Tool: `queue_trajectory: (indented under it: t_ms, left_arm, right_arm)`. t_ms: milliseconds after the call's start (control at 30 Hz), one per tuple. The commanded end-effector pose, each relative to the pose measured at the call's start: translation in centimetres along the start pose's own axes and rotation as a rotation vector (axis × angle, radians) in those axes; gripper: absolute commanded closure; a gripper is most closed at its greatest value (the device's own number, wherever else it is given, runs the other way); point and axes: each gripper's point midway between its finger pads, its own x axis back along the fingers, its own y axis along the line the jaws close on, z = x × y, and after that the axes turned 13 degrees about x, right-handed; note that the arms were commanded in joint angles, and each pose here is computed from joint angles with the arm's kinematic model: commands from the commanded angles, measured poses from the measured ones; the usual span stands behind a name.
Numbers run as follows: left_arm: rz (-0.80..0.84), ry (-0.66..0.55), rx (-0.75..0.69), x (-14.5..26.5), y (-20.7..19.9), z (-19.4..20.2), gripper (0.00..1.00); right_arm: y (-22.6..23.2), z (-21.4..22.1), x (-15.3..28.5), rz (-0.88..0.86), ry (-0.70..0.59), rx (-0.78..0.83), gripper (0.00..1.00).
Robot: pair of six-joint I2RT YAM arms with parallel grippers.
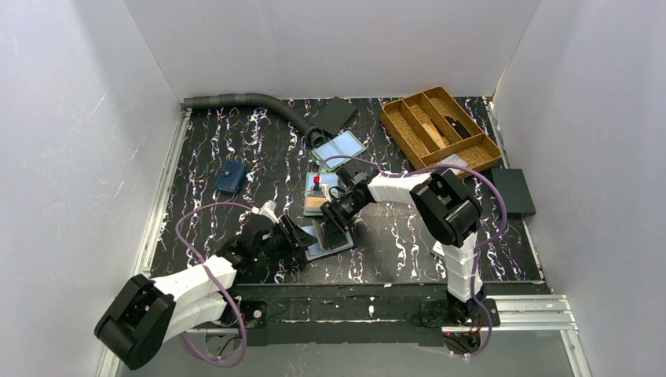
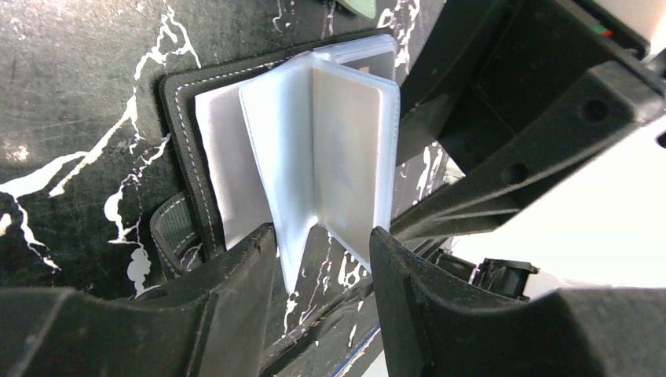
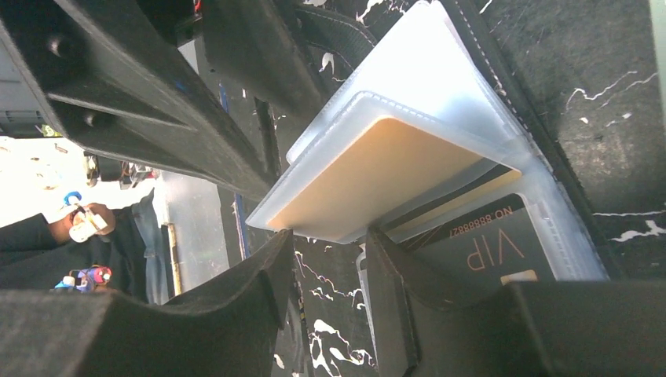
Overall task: Take the credit cards out of the card holder
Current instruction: Remove the credit card from the card holder.
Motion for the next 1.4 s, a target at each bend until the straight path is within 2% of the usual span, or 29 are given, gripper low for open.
queue_trajectory:
  t_ms: [0, 567, 867, 1200, 1367]
  left_arm:
    - [0.071, -0.032, 0.008, 0.8, -0.9, -0.4, 0.55]
    - [0.026, -0.039, -0.017, 1.2, -0.4, -0.6, 0.59]
    - [-0.034, -0.114, -0.083, 3.2, -0.5, -1.9, 0.54]
    - [-0.056, -0.06, -0.07, 2.2, -0.5, -1.3, 0.46]
    - [-0.048, -0.035, -0.069, 1.2, -1.0, -1.2, 0.46]
  right_arm:
    - [-0.6, -0.1, 0.0, 0.017, 0.007, 0.014, 0.52]
    - [-0.4, -0.1, 0.0, 0.011, 0.006, 0.011, 0.52]
    - [-0.2, -0.2, 0.1, -0.001, 0.004, 0.013, 0.52]
    - [-0.4, 0.0, 0.0, -0.002, 0.007, 0.009, 0.52]
    - [-0.4, 0.0, 0.0, -0.001, 0.009, 0.006, 0.52]
